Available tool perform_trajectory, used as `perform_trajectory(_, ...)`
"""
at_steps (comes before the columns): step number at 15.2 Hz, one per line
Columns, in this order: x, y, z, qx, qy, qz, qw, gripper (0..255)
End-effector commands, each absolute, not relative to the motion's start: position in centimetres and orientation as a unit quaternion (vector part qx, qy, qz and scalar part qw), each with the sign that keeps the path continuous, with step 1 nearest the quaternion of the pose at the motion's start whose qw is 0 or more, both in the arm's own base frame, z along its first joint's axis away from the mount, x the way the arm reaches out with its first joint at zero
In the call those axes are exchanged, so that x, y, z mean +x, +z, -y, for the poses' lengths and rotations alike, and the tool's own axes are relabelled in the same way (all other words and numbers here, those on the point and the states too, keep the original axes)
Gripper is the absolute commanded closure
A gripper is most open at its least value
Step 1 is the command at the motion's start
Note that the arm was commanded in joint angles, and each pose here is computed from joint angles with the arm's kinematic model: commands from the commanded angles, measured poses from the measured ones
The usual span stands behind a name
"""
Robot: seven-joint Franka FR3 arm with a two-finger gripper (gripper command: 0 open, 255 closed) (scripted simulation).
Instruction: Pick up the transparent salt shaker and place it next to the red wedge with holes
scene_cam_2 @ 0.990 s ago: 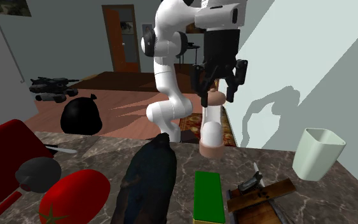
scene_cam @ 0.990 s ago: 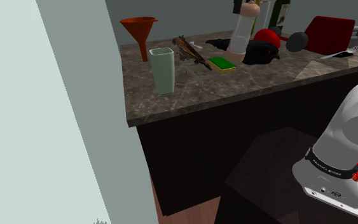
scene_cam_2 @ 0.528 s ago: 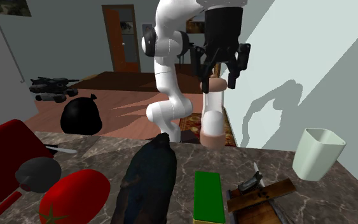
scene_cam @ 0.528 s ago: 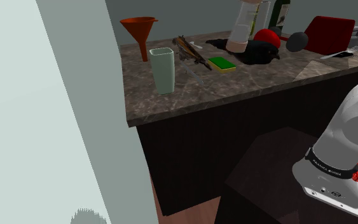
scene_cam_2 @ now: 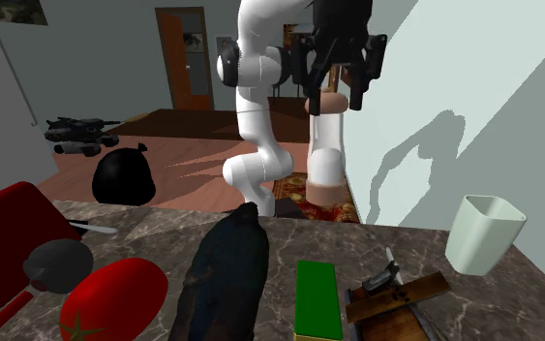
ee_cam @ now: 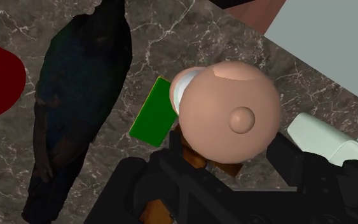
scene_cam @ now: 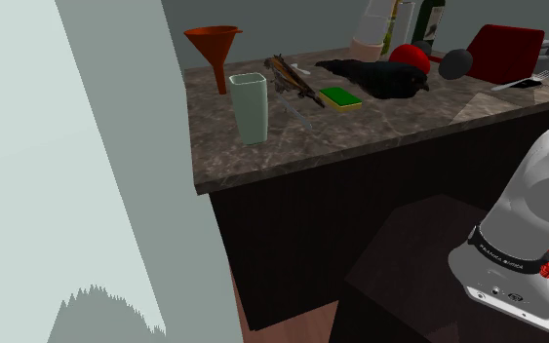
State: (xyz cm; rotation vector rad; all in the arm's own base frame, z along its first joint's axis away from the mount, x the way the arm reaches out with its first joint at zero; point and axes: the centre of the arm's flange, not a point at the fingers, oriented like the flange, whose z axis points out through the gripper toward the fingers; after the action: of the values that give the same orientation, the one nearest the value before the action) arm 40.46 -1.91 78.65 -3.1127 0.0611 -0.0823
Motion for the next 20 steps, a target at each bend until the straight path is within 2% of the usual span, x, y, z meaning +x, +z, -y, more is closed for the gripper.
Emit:
perform_trajectory(1, 40.4, 79.8, 1.8, -0.999, -0.026, -0.02, 0.014, 255)
perform_trajectory(13, 40.5, 85.0, 1.8, -0.999, -0.027, -0.02, 0.014, 255)
perform_trajectory(14, 40.5, 85.0, 1.8, -0.999, -0.027, -0.02, 0.014, 0)
perform_trajectory(20, 36.2, 78.0, 1.0, -0.999, -0.041, -0.014, -0.003, 0)
